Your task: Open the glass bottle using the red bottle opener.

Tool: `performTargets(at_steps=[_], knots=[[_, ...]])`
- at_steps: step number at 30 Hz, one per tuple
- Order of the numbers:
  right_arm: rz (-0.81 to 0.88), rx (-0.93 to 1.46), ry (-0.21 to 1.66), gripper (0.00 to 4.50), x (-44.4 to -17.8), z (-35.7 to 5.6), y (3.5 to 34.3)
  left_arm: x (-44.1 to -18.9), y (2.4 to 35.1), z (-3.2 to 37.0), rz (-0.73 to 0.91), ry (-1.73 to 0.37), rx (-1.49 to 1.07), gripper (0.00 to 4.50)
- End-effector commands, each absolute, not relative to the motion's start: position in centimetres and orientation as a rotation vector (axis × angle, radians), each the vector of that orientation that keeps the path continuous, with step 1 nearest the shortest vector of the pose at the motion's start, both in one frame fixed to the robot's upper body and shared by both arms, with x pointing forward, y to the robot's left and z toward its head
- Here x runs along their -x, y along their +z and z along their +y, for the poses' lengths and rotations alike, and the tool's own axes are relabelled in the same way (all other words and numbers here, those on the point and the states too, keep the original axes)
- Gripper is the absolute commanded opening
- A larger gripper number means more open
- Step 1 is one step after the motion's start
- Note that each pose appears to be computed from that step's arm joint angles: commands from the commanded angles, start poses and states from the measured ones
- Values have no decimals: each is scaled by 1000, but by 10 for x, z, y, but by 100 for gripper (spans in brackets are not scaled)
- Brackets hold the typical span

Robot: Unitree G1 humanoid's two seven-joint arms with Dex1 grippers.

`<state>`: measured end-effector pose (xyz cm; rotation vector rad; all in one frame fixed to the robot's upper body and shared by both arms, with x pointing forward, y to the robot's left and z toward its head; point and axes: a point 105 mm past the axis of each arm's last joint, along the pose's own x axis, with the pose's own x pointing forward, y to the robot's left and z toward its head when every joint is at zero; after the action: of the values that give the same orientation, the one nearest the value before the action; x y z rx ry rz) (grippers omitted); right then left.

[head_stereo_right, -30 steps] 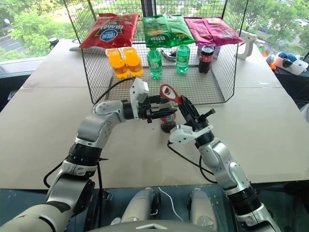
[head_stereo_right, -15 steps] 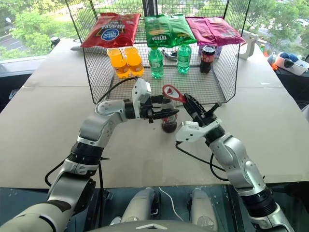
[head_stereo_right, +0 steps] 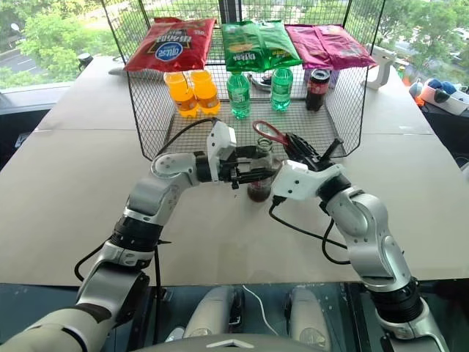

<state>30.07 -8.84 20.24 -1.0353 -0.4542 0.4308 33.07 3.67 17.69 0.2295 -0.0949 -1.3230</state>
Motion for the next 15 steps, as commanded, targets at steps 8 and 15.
performTargets(at_steps=[8,15], knots=[[-294,621,380,0,-287,-117,218,-327,183,34,-142,-1308,-247,223],[-84,422,354,0,-269,-142,189,-324,186,46,-150,-1251,-201,223]])
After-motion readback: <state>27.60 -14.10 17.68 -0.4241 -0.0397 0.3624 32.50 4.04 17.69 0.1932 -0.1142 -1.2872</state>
